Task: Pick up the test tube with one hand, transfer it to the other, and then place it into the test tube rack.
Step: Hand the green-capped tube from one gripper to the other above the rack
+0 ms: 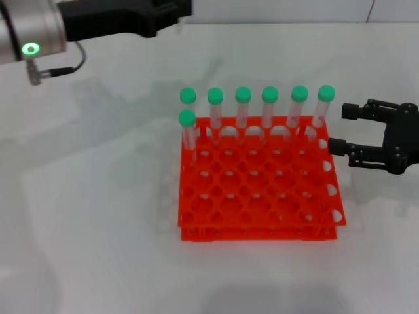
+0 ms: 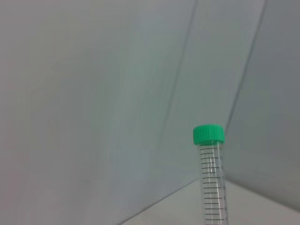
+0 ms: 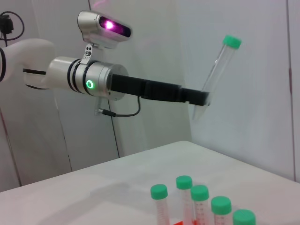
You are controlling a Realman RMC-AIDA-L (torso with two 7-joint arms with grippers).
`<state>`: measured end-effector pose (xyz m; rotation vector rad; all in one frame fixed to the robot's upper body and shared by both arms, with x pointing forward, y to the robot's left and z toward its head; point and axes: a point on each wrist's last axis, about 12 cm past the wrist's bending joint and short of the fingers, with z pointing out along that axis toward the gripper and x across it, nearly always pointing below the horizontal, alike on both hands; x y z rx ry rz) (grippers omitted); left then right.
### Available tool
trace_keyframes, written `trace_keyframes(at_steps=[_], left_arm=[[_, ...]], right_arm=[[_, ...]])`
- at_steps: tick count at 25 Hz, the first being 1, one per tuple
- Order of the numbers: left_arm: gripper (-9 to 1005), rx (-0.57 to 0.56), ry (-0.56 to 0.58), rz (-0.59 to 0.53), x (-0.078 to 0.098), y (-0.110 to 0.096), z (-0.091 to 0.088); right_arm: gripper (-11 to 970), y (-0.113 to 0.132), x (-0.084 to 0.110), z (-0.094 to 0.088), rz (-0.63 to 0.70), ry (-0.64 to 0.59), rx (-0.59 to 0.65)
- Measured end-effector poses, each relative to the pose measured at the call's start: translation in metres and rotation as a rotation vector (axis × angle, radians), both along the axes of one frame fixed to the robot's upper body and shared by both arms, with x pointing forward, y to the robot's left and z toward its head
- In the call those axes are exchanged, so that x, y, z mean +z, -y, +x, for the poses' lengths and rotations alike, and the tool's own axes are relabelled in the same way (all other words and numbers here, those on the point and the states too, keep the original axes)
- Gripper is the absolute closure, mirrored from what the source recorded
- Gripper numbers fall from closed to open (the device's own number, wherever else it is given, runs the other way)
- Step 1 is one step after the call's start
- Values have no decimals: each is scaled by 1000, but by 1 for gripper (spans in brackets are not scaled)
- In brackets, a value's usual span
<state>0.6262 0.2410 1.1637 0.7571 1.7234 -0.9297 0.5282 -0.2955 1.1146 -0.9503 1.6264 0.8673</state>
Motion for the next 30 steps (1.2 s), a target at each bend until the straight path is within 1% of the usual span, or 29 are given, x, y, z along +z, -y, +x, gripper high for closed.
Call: trace_keyframes(at_steps=[7, 12, 21, 30], left_arm=[[781, -110, 12, -16, 1, 35, 0], [779, -181, -1, 4, -3, 51, -4], [777, -232, -12, -9, -9, 61, -11], [774, -240, -6, -11, -15, 61, -14]], right_arm=[[204, 2, 3, 2, -8, 16, -6], [204, 6, 7, 3, -5, 31, -23], [205, 9, 8, 3, -6, 35, -30], [205, 10, 9, 3, -4, 39, -29]])
